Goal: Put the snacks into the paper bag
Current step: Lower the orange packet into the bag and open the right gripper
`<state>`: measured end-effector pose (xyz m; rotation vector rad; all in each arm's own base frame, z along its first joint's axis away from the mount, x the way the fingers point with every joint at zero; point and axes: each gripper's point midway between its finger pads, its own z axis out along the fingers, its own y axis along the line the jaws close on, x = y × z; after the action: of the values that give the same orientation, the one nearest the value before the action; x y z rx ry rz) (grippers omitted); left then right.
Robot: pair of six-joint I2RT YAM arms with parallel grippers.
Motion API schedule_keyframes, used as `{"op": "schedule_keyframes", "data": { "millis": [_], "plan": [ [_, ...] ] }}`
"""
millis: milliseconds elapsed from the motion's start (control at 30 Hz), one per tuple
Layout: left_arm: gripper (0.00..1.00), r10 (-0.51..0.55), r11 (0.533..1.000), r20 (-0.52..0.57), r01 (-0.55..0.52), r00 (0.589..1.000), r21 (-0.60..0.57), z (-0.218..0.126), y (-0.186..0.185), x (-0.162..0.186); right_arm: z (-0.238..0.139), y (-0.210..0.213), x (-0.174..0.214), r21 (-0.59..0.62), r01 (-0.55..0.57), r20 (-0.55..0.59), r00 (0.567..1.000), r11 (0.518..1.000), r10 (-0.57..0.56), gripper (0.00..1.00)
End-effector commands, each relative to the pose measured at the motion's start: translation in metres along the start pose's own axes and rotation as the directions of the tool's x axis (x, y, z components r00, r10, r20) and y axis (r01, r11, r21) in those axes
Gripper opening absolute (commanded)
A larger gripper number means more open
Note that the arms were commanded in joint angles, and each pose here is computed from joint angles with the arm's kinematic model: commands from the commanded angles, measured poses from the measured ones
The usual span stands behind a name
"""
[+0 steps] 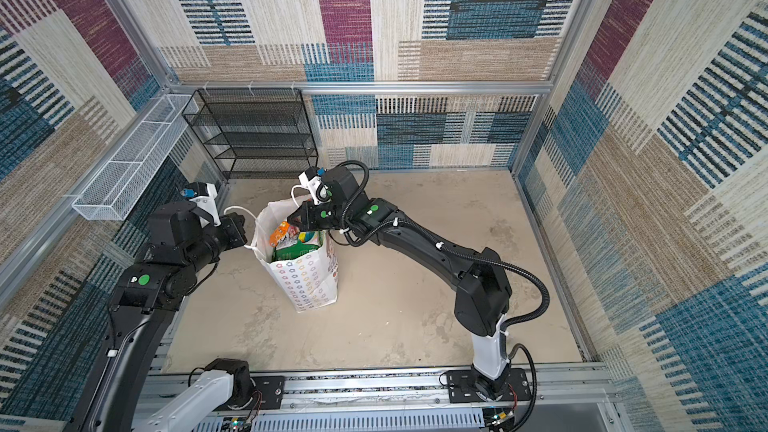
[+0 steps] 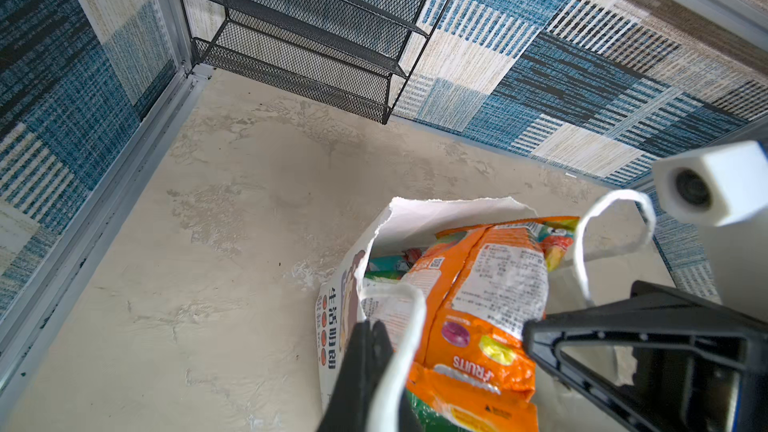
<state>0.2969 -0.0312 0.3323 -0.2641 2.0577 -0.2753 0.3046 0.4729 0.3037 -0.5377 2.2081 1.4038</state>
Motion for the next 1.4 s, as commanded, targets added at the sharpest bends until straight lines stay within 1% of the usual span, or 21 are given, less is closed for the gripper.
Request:
{"op": "schedule_keyframes", "data": {
  "millis": [0,33,67,167,267,533,667,733,800,967,1033,1167,1267,1367],
  "plan": [
    [0.02,0.004,1.0,0.035,-0.005,0.999,0.026,0.0,-0.006,-0.009,-0.007,0.001,-0.001,0.028,0.021,0.019,1.0,0.999,-0.021,0.0],
    [0.02,0.003,1.0,0.034,-0.004,0.999,0.027,0.0,-0.006,-0.009,-0.009,0.0,0.0,0.035,0.023,0.02,1.0,0.999,-0.023,0.0],
    [0.02,0.004,1.0,0.036,-0.005,0.999,0.027,-0.001,-0.006,-0.01,-0.012,-0.001,0.001,0.05,0.023,0.023,0.999,0.999,-0.024,0.03],
    [0.02,0.003,1.0,0.038,-0.004,0.999,0.029,-0.002,-0.006,-0.01,-0.018,-0.007,0.002,0.091,0.022,0.029,0.999,0.996,-0.025,0.15],
    [0.02,0.002,1.0,0.037,-0.003,0.999,0.027,-0.002,-0.006,-0.01,-0.026,-0.005,-0.001,0.106,0.033,0.046,0.998,0.994,-0.038,0.23],
    [0.02,0.002,1.0,0.037,-0.003,0.999,0.026,-0.001,-0.005,-0.01,-0.049,0.027,-0.02,0.062,0.098,0.122,0.987,0.993,-0.104,0.25],
    [0.02,0.002,1.0,0.037,-0.003,0.999,0.029,-0.001,-0.006,-0.01,-0.059,0.032,-0.026,0.078,0.119,0.155,0.979,0.99,-0.13,0.37],
    [0.02,0.002,1.0,0.038,-0.003,0.999,0.03,-0.002,-0.006,-0.01,-0.059,0.036,-0.029,0.074,0.126,0.158,0.978,0.989,-0.136,0.39],
    [0.02,0.002,1.0,0.036,-0.003,0.999,0.031,-0.001,-0.006,-0.01,-0.053,0.037,-0.028,0.081,0.128,0.147,0.979,0.988,-0.139,0.39],
    [0.02,0.002,1.0,0.038,-0.003,0.999,0.029,-0.001,-0.006,-0.01,-0.027,0.042,-0.023,0.137,0.174,0.095,0.978,0.975,-0.188,0.45],
    [0.02,0.002,1.0,0.035,-0.003,0.999,0.029,-0.001,-0.006,-0.01,-0.015,0.04,-0.022,0.155,0.18,0.066,0.979,0.971,-0.192,0.46],
    [0.02,0.002,1.0,0.037,-0.003,0.999,0.027,-0.001,-0.006,-0.01,0.008,0.022,-0.02,0.224,0.167,0.015,0.984,0.96,-0.175,0.46],
    [0.02,0.002,1.0,0.039,-0.003,0.999,0.029,-0.002,-0.006,-0.01,0.019,0.002,-0.016,0.303,0.162,-0.018,0.986,0.939,-0.164,0.46],
    [0.02,0.002,1.0,0.041,-0.003,0.999,0.027,-0.003,-0.006,-0.01,0.028,-0.018,-0.004,0.358,0.151,-0.076,0.988,0.922,-0.132,0.47]
  ]
}}
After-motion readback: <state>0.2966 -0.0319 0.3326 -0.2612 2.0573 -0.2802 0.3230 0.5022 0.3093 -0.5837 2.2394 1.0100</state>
